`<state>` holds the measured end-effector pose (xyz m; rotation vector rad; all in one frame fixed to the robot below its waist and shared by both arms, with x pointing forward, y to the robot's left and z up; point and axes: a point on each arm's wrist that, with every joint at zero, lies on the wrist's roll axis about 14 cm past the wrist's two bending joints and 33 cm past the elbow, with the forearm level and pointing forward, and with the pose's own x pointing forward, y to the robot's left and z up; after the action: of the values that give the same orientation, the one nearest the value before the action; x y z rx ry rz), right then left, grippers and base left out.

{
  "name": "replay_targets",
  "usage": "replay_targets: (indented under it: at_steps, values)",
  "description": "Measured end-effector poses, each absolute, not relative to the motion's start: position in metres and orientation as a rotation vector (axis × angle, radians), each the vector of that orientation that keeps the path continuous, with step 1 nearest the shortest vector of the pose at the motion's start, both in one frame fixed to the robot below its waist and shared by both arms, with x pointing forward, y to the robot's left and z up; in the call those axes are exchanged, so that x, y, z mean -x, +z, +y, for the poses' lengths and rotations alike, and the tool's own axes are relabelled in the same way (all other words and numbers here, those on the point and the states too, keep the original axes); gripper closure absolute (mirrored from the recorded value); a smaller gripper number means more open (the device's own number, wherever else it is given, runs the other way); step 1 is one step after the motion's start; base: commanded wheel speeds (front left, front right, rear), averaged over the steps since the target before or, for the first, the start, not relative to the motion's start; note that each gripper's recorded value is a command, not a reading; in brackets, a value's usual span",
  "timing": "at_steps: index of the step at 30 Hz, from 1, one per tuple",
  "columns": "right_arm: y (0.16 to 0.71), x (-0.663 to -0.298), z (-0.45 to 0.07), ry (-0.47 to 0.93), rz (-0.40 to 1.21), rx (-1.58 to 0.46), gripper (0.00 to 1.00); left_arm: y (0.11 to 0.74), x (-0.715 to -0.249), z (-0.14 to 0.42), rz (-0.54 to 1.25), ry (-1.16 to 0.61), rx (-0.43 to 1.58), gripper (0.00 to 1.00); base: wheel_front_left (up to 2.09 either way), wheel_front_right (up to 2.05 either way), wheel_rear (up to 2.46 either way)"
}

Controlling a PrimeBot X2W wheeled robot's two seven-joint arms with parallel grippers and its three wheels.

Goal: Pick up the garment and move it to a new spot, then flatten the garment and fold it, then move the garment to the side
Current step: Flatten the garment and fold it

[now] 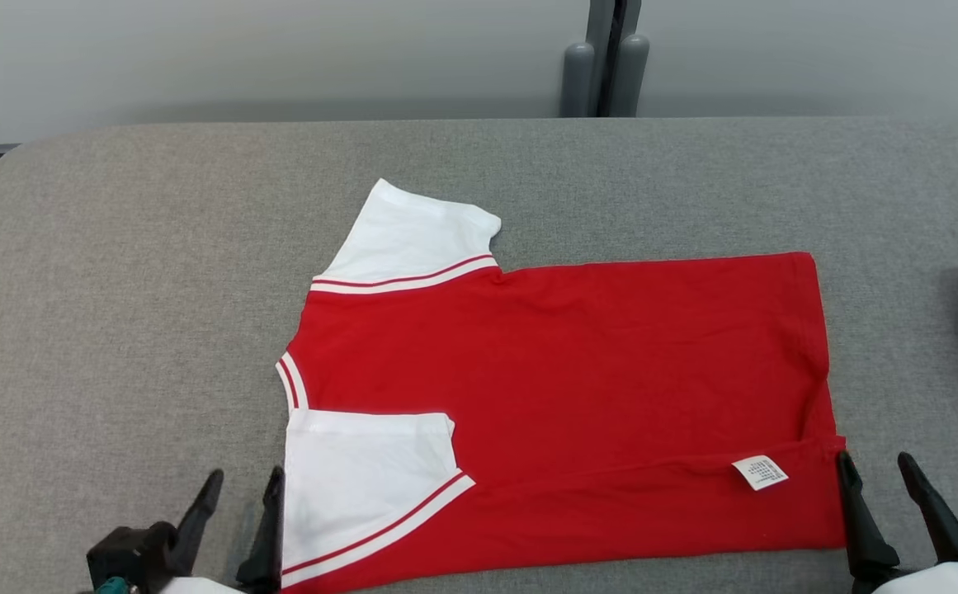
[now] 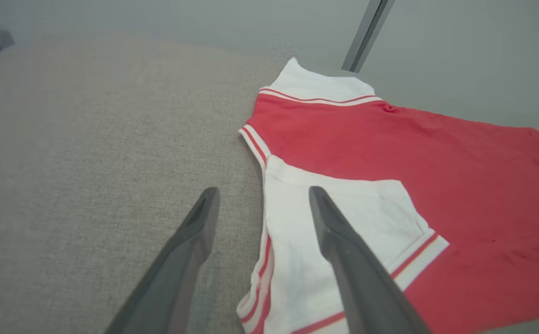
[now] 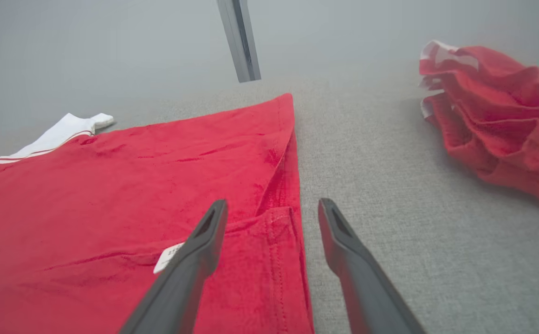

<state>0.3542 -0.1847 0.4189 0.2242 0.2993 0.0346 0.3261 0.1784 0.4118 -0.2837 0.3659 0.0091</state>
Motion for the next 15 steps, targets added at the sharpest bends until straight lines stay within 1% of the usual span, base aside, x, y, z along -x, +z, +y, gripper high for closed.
replay_targets:
  at_steps: [6,10,15]
  values:
    - [0.459,-0.360,-0.192,0.027,0.158,-0.178,0.00,0.452,-0.347,0.188,0.189,0.017,0.212,0.00,0.00,0.00,0.00]
    - [0.486,-0.364,-0.195,0.026,0.073,-0.160,0.00,0.468,-0.350,0.191,0.135,0.013,0.178,0.00,0.00,0.00,0.00]
    - [0.500,-0.362,-0.197,0.024,0.038,-0.148,0.00,0.479,-0.351,0.191,0.114,0.001,0.158,0.00,0.00,0.00,0.00]
